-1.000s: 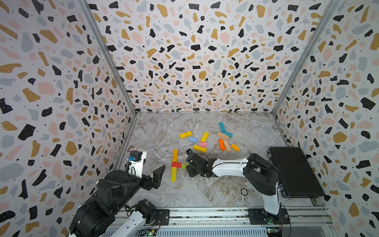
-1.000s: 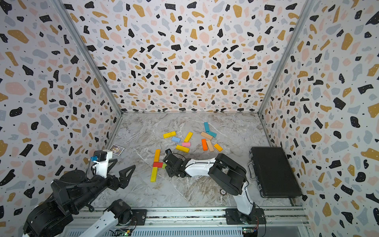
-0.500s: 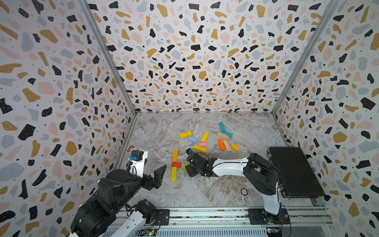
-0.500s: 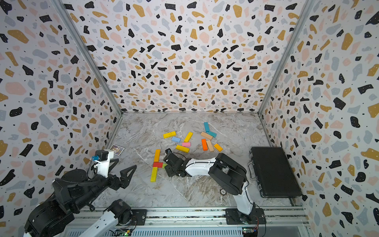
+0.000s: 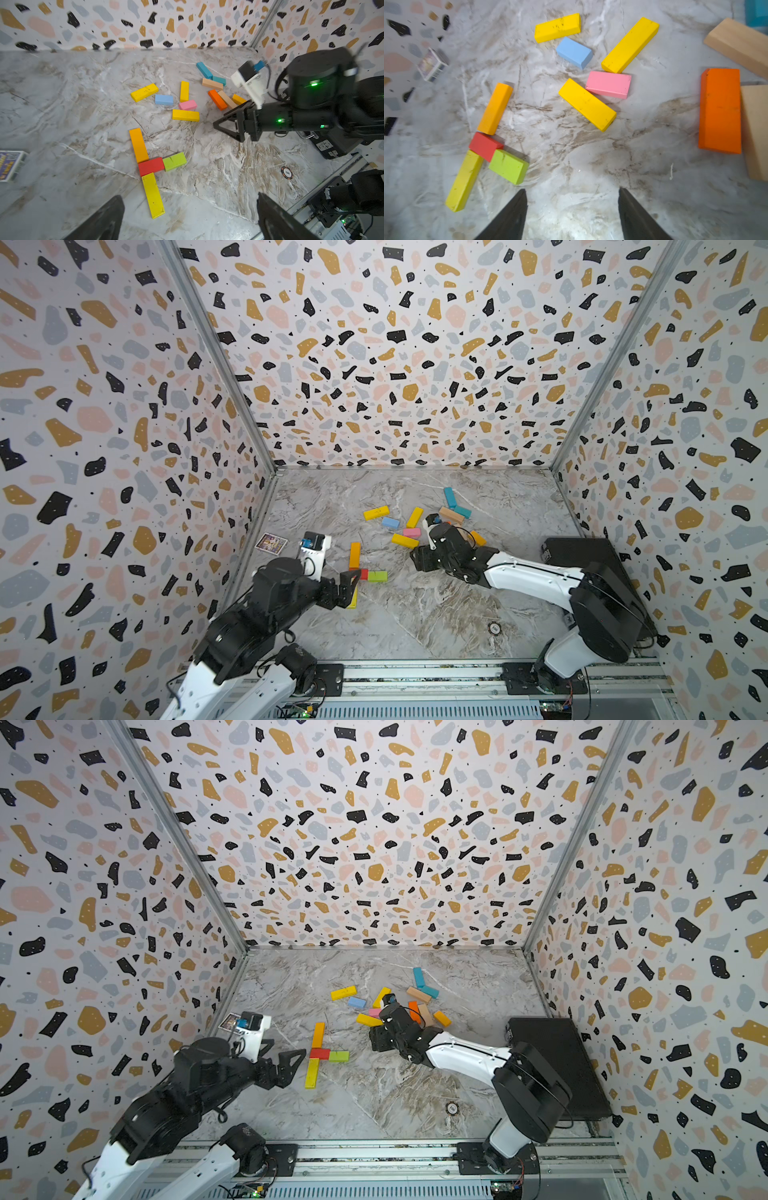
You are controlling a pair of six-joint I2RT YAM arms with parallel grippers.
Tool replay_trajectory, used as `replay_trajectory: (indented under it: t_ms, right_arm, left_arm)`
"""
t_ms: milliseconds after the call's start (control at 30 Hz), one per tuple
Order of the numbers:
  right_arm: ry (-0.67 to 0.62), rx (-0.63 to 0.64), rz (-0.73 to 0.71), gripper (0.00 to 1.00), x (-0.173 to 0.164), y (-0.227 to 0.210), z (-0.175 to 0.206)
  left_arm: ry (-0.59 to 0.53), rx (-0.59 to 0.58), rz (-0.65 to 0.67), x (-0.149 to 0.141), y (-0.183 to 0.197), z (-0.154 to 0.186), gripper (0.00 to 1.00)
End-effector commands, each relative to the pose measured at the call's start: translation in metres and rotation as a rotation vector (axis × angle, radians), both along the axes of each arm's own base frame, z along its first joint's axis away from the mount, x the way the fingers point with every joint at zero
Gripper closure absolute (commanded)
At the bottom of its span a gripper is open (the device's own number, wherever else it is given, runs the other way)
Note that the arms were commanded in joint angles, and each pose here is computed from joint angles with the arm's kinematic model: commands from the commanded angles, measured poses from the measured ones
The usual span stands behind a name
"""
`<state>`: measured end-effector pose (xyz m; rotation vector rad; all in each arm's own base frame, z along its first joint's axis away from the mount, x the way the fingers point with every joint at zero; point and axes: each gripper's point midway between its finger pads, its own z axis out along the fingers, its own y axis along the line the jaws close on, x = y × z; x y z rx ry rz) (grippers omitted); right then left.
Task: Assemble the letter h with building blocks
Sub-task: Assemble the building block at the center of the board, then pick up the building block from the center of the board.
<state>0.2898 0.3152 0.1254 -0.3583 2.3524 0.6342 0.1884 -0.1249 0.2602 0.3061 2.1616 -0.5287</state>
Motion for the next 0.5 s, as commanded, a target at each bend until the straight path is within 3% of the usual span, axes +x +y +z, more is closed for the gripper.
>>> replay_trajectory:
  t_ms: [0,300,467]
  right_arm:
    - [0.056,-0.011,-0.005,0.29,-0.016,-0.015,-0.005]
    - [0.058,-0.014,-0.057,0.29,-0.038,-0.055,-0.017]
    - [0.060,-0.005,-0.039,0.28,-0.048,-0.063,-0.021]
  left_arm:
    - [0.037,-0.093,-0.030,0.030,-0.032,-0.003,0.01]
    - [0.175,-0.132,0.054,0.115,-0.075,-0.056,0.01]
    - [0.271,-0.030,0.081,0.160,-0.092,-0.106,0.04]
